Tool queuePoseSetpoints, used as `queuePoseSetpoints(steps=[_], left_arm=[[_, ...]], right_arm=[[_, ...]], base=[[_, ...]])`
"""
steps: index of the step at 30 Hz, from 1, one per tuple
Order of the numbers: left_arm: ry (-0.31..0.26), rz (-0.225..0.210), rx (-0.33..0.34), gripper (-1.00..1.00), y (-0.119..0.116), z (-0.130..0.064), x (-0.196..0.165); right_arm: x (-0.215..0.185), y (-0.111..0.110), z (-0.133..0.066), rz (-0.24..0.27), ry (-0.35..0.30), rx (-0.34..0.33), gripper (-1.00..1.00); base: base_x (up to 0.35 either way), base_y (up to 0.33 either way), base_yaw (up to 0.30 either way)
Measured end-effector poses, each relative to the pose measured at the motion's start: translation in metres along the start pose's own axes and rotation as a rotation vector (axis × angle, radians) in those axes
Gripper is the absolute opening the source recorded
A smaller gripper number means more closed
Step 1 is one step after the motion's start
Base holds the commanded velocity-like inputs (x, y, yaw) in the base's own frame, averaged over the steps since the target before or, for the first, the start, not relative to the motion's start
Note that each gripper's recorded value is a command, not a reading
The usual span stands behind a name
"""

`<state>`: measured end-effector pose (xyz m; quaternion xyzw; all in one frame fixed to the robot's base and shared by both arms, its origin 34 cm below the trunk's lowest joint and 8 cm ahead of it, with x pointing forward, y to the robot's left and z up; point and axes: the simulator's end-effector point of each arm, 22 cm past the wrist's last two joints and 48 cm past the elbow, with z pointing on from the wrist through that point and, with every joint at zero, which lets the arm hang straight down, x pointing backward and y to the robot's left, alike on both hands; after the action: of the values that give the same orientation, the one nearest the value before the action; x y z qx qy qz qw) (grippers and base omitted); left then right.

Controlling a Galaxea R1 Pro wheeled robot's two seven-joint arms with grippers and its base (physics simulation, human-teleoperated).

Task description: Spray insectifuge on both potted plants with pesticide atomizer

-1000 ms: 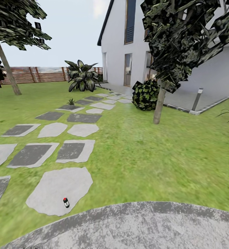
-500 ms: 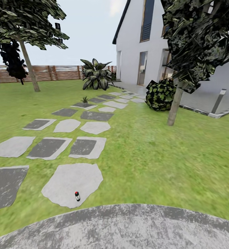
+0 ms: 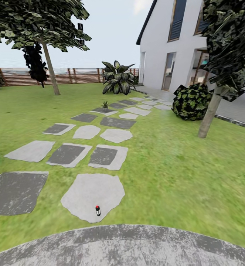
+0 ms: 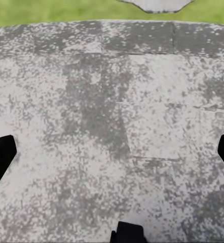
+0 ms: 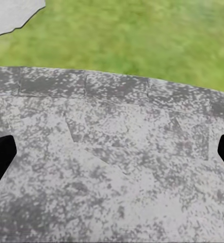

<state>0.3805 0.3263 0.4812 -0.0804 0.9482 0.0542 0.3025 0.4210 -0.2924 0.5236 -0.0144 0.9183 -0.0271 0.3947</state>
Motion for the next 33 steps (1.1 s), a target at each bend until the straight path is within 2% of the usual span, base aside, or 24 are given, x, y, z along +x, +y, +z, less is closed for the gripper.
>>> queuePoseSetpoints(steps=[5,19,33], left_arm=[[0.001,0.0,0.0,1.0,0.0,0.0,0.0005],[0.002,0.0,0.0,1.0,-0.0004,0.0,0.0006],[0.001,0.0,0.0,1.0,0.0001,0.0001,0.0003]], right_arm=[[0.0008,-0.0061,-0.0002,-0.005,0.002,0.007,1.0],[0.0011,-0.0056,-0.0002,-0.004,0.002,0.003,1.0],[0.0014,-0.0079,-0.0003,0.002,0.004,0.01,1.0]], base=[[0.186,0.288,0.015],[0.183,0.291,-0.009],[0.18,0.295,-0.254]])
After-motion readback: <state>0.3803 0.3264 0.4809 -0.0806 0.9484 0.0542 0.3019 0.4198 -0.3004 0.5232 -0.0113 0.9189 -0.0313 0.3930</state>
